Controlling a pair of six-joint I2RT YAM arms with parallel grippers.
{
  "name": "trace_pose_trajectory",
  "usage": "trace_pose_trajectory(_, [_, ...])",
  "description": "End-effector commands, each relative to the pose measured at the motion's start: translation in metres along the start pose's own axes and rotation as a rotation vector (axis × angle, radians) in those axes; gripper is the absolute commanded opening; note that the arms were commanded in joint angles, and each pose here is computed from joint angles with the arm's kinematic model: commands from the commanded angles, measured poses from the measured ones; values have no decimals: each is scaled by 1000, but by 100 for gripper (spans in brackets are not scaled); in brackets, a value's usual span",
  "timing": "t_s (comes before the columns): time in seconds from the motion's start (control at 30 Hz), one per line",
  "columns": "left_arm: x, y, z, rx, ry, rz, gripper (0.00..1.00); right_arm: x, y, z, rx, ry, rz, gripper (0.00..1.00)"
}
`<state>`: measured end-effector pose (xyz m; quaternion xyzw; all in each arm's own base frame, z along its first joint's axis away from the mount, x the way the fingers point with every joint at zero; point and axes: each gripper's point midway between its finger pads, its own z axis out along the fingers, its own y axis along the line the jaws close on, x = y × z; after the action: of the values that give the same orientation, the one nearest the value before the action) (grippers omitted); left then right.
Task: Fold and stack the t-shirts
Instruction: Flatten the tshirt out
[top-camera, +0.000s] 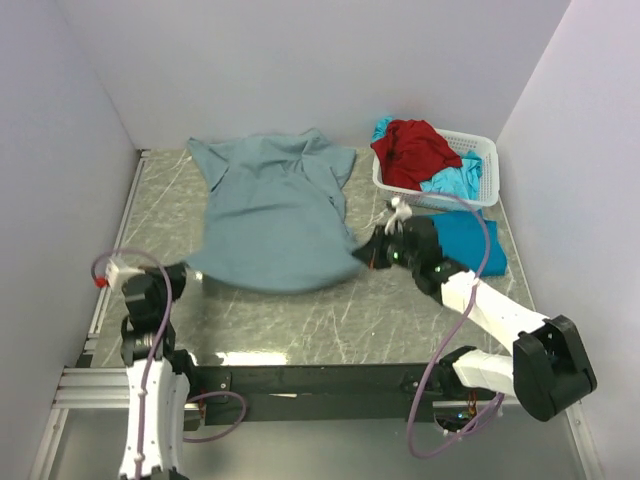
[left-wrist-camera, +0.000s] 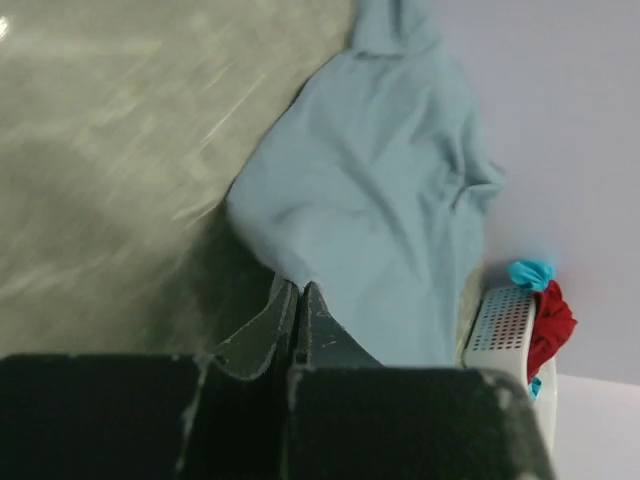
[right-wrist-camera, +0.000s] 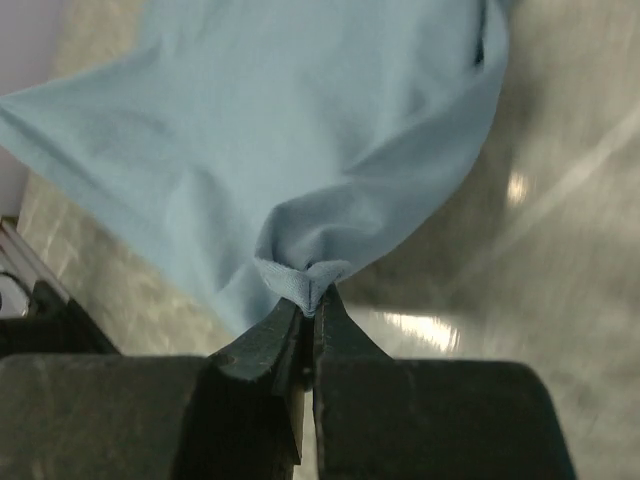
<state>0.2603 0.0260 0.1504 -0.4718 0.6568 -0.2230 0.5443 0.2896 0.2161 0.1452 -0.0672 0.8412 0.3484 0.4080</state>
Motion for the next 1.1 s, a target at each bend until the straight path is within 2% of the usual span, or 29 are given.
trace_pose_trajectory(0.0, [-2,10,-13,-14,-54,-118,2,-5,16,-8,-58,-95,115,0])
trace_pose_trajectory(0.07, [4,24,-15,-52,-44,-109,3,23,-2,-7,1,-37,169,0])
trace_pose_trajectory(0.17, [26,44,-19,-119,41,-119,4,52,-23,-8,94,28,212,0])
trace_pose_trajectory(0.27, [45,46,-19,-125,121,-166,1,70,-32,-15,141,65,253,0])
trace_pose_trajectory(0.37, [45,53,-22,-185,124,-174,1,81,-42,-27,217,91,281,0])
trace_pose_trajectory(0.5, [51,60,-24,-255,152,-195,11,90,-52,-41,287,80,318,4])
trace_pose_trajectory(0.53, [51,59,-24,-261,154,-196,17,91,-54,-43,299,74,328,5])
trace_pose_trajectory(0.6, [55,62,-27,-293,184,-187,22,98,-58,-47,318,77,345,7])
trace_pose_trajectory(0.7, [56,56,-31,-292,210,-176,38,100,-67,-50,369,64,355,18])
trace_pose_trajectory(0.73, [53,49,-33,-277,212,-168,51,100,-69,-51,383,61,354,32])
trace_pose_trajectory(0.77, [53,45,-34,-267,219,-166,64,97,-75,-54,421,51,347,42])
trace_pose_trajectory(0.8, [52,41,-36,-250,225,-157,88,94,-77,-56,441,44,344,52])
trace_pose_trajectory(0.83, [49,32,-38,-222,229,-147,99,91,-78,-58,458,37,338,67])
trace_pose_trajectory(0.87, [45,27,-40,-210,220,-139,100,83,-80,-61,482,23,317,79])
trace_pose_trajectory(0.9, [41,24,-41,-206,209,-125,99,78,-80,-63,491,10,310,85])
trace_pose_trajectory(1.0, [20,0,-44,-145,151,-90,99,59,-74,-67,484,-24,270,87])
trace_pose_trajectory(1.07, [6,-28,-42,-44,114,-72,99,44,-64,-66,447,-51,237,88])
